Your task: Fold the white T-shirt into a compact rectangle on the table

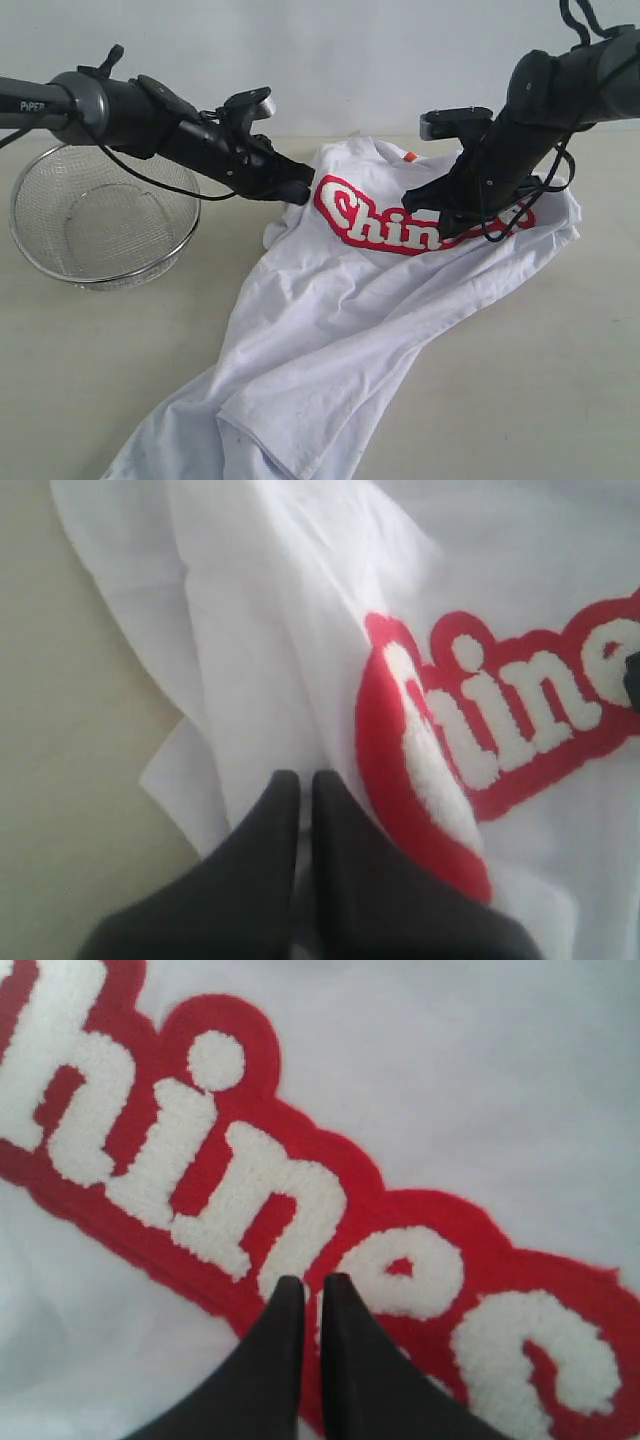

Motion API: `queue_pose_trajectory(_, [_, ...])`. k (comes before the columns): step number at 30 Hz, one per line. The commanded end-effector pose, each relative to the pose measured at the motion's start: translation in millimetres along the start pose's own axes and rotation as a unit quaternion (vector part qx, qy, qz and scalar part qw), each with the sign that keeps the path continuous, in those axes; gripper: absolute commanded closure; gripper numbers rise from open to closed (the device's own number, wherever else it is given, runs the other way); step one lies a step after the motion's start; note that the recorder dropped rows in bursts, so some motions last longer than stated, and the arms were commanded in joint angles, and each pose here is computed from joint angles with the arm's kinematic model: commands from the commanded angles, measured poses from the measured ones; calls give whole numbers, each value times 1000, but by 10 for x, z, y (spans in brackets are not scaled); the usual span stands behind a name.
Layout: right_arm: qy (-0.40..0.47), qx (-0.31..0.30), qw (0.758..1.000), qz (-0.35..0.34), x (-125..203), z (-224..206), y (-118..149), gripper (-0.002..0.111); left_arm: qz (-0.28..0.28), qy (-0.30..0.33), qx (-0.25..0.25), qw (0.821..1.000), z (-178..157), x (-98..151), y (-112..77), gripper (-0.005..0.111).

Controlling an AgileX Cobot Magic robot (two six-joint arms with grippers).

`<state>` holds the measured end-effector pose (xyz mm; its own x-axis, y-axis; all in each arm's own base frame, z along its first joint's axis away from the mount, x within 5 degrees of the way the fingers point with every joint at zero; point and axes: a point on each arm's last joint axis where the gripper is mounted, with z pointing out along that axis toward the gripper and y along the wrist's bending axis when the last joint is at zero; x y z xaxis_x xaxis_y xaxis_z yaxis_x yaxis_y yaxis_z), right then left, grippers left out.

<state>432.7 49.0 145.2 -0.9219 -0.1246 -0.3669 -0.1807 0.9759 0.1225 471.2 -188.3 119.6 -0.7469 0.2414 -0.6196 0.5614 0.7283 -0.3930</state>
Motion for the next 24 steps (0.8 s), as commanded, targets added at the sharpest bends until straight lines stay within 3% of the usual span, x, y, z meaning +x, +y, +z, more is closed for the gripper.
queue_pose_trajectory(1, [7, -14, 1000, -9, 15, 62, 13, 107, 2, -7, 16, 1000, 72, -71, -6, 102])
queue_pose_trajectory(7, [22, -19, 1000, -8, 65, 210, -1, 107, -11, -12, 8, 1000, 241, -54, 95, 102])
queue_pose_trajectory(13, [27, -19, 999, -14, 86, 273, -10, 107, 36, -24, -38, 998, 362, -136, 91, 102])
queue_pose_trajectory(19, [38, -20, 999, -14, 118, 329, -15, 107, 31, 0, -48, 998, 561, -30, 141, 102])
queue_pose_trajectory(24, [41, -21, 999, -18, 123, 329, -15, 107, 59, 21, -100, 993, 556, 14, 259, 102])
